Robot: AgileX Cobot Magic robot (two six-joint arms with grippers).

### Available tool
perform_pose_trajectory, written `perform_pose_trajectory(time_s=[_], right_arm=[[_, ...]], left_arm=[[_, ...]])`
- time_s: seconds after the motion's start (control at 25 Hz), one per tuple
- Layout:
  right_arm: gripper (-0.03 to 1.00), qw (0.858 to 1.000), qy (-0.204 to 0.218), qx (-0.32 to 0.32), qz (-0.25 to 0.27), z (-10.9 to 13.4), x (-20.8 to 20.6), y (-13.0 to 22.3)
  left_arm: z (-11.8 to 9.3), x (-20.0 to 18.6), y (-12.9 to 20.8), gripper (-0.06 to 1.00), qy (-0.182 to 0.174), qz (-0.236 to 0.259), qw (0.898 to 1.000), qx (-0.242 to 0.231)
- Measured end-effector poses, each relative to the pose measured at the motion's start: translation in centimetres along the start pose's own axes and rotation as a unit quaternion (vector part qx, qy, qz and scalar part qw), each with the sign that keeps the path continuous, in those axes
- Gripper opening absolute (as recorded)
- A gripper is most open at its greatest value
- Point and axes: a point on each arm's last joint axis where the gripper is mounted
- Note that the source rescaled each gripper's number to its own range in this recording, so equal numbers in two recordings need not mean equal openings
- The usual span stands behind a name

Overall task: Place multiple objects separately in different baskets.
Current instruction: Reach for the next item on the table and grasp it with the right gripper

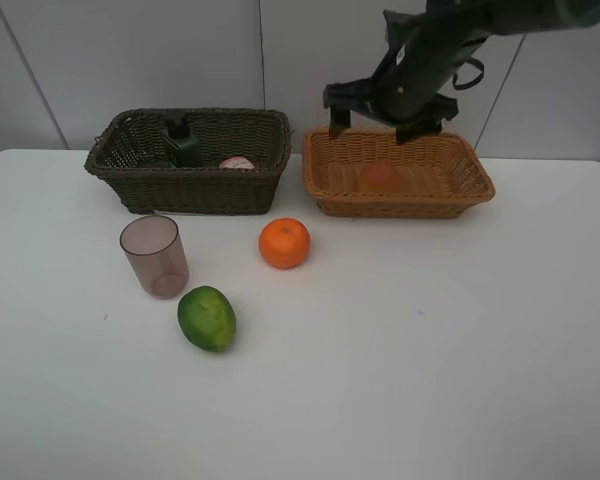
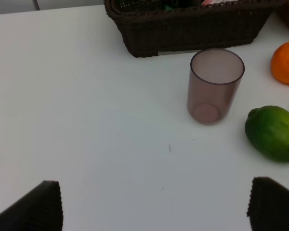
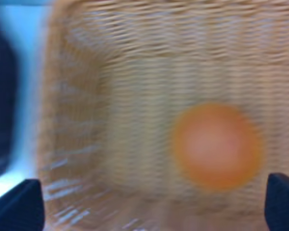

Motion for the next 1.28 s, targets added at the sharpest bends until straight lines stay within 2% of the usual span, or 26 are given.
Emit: perform_pose_trajectory(time_s=[0.12,0.28,0.4,0.76,0.96,1.12,1.28], right_arm=[[1.00,0.999,-0.026,0.011,0.036,2.1,-1.6,1.6],[1.00,0.996,-0.019,0.006,0.085,4.3,-2.0,4.3],[1.00,0.995,-0.015,0.016,0.100,5.9,-2.0,6.0],[1.00,0.990,0.045,-0.003,0.133,9.1,1.7,9.5],[1.00,0.990,0.051,-0.011,0.131,9.9,4.1,10.5],[1.00,0.990,0.078,-0.017,0.119,9.5,5.5,10.9],[1.00,0.990,0.083,-0.018,0.108,9.4,5.9,10.8]], left_arm=[[0.0,0.0,0.0,1.00,0.000,0.000,1.000,0.000],[0.0,0.0,0.0,1.00,0.000,0.000,1.000,0.000],[0.0,0.0,0.0,1.00,0.000,0.000,1.000,0.000],[0.0,0.0,0.0,1.00,0.000,0.000,1.000,0.000],[0.0,0.0,0.0,1.00,0.000,0.000,1.000,0.000],[0.0,0.0,0.0,1.00,0.000,0.000,1.000,0.000],[0.0,0.0,0.0,1.00,0.000,0.000,1.000,0.000]])
Point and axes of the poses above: a point on each arm's last joint axis where the gripper is mounted, x pointing out along that axis toward the gripper, z along the wrist's bending axis when the last joint is at zero, y = z × x, and after that the axes turned 15 degrees about x, right-handed
